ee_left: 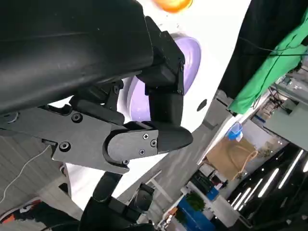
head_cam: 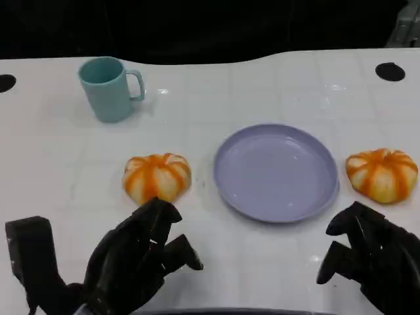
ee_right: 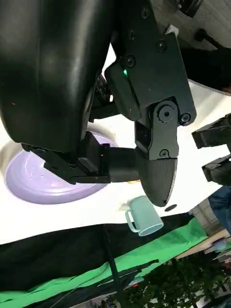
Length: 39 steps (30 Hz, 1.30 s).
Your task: Grasp the bread from the table and place it into the plate.
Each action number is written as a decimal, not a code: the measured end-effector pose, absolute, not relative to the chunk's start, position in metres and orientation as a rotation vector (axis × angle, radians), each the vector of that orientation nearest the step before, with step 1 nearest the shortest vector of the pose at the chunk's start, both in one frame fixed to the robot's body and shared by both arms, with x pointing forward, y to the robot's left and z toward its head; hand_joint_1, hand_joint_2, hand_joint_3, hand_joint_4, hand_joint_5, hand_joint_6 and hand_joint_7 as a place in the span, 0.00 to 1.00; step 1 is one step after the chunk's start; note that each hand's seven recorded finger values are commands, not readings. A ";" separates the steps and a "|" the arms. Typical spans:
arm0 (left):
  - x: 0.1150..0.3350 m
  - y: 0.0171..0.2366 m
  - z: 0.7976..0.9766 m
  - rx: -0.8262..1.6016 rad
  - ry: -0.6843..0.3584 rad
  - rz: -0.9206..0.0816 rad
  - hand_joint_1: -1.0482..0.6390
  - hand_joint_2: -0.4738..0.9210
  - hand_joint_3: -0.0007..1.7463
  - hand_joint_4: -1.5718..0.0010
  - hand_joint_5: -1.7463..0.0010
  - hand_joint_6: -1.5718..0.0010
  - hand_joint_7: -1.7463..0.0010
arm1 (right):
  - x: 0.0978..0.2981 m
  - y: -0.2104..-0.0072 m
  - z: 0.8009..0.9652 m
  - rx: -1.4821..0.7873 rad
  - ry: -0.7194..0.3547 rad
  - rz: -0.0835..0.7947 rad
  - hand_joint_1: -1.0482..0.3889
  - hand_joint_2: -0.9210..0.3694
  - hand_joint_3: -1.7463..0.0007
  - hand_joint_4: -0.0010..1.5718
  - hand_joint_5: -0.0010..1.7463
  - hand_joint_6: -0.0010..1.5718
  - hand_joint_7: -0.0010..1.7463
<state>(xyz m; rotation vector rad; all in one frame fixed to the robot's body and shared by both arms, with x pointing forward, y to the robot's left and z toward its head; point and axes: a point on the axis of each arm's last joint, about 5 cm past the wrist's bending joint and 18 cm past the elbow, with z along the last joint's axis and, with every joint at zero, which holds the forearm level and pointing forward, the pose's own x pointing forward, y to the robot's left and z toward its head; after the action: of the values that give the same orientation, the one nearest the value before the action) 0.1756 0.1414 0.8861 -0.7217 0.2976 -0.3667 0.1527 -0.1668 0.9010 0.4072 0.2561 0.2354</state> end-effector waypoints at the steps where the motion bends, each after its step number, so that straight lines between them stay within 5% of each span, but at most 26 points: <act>1: 0.176 0.141 0.886 -0.721 0.296 -0.367 0.30 1.00 0.28 0.53 0.00 0.71 0.00 | 0.153 -0.167 0.901 0.408 0.256 0.236 0.44 0.00 0.76 0.42 1.00 0.34 0.89; 5: 0.176 0.142 0.886 -0.718 0.294 -0.366 0.28 1.00 0.28 0.57 0.00 0.73 0.02 | 0.153 -0.167 0.901 0.408 0.256 0.237 0.43 0.00 0.75 0.42 1.00 0.32 0.90; 12: 0.179 0.145 0.889 -0.560 0.182 -0.343 0.30 1.00 0.14 0.68 0.24 0.72 0.54 | 0.153 -0.166 0.901 0.403 0.261 0.239 0.44 0.00 0.75 0.42 1.00 0.32 0.92; 21: 0.187 0.152 0.899 -0.064 -0.113 -0.381 0.28 1.00 0.03 0.88 0.45 0.74 0.81 | 0.155 -0.162 0.902 0.409 0.260 0.241 0.43 0.00 0.76 0.43 1.00 0.33 0.93; 29: 0.194 0.163 0.915 0.325 -0.220 -0.378 0.34 0.96 0.00 0.99 0.55 0.77 0.93 | 0.156 -0.159 0.903 0.408 0.267 0.231 0.44 0.00 0.74 0.42 1.00 0.33 0.92; 39: 0.207 0.170 0.938 0.804 -0.375 -0.348 0.34 0.93 0.00 1.00 0.79 0.81 0.98 | 0.156 -0.159 0.903 0.409 0.263 0.234 0.45 0.00 0.74 0.42 1.00 0.32 0.93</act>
<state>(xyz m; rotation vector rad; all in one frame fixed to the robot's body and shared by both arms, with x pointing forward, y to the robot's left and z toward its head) 0.2070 0.1702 0.9384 0.8041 -0.3750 -0.3478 0.1562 -0.1592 0.9032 0.4094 0.2632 0.2343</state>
